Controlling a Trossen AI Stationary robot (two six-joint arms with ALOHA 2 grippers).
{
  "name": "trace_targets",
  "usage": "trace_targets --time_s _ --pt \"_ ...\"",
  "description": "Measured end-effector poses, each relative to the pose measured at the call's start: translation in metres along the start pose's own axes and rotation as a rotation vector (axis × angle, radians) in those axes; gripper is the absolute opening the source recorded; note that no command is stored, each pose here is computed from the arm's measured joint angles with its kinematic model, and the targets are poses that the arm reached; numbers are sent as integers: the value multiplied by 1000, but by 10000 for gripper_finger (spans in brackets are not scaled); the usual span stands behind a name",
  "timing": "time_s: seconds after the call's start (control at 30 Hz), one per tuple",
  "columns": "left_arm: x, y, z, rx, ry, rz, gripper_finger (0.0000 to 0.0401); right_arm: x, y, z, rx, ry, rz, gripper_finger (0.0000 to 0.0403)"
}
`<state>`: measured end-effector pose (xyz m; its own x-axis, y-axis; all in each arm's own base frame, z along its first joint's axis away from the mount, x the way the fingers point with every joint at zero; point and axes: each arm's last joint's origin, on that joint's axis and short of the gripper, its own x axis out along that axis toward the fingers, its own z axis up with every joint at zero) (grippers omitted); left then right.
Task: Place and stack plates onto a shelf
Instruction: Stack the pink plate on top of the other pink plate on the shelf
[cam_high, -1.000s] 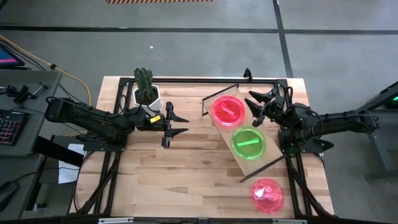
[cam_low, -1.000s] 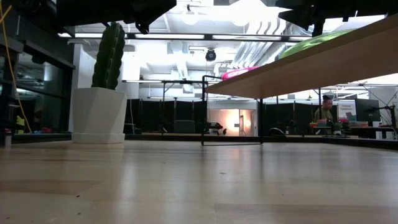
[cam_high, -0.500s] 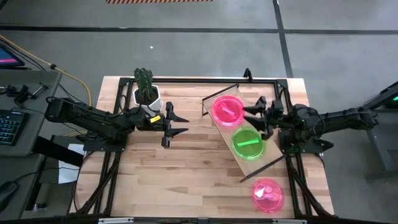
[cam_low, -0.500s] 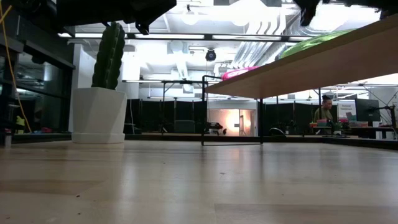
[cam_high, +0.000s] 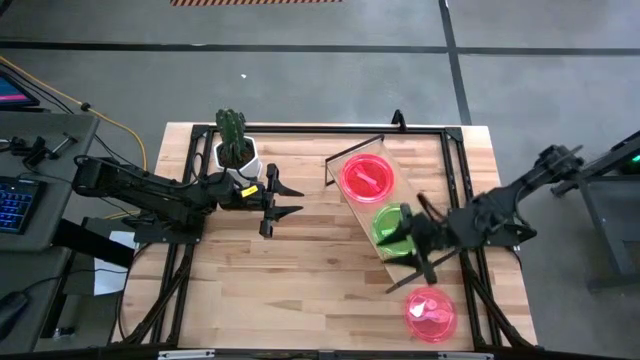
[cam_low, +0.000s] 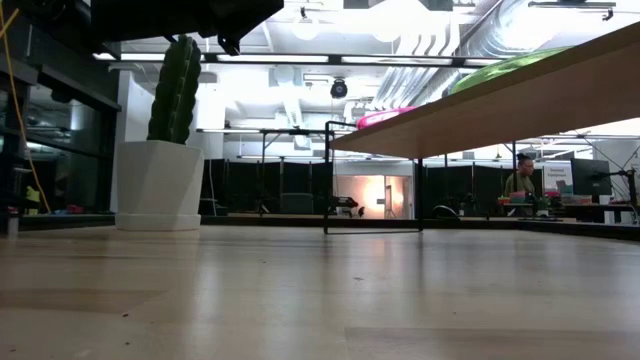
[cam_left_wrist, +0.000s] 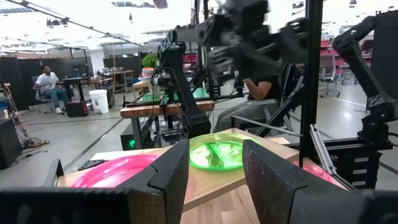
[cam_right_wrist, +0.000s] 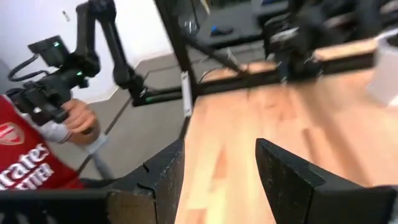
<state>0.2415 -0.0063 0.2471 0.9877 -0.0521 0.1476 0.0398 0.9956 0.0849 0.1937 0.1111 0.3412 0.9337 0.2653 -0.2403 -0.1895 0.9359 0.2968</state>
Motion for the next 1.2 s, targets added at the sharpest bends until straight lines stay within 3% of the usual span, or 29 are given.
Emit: trace_targets --time_s 0.33,0.6,0.73,0.87,1.0,1.2 --pt "0 0 0 -1 0 0 138 39 92 -12 107 168 41 185" --pt "0 0 0 -70 1 0 139 68 151 -47 501 429 -94 185" --pt "0 0 0 -62 1 0 139 79 172 -67 674 606 -244 185" --pt "0 0 1 -17 -12 1 138 87 177 -86 786 756 -495 185" --pt "0 0 2 14 -24 3 140 95 175 -106 830 830 -728 185" --pt "0 0 2 21 -23 3 138 108 168 -146 845 943 -937 185"
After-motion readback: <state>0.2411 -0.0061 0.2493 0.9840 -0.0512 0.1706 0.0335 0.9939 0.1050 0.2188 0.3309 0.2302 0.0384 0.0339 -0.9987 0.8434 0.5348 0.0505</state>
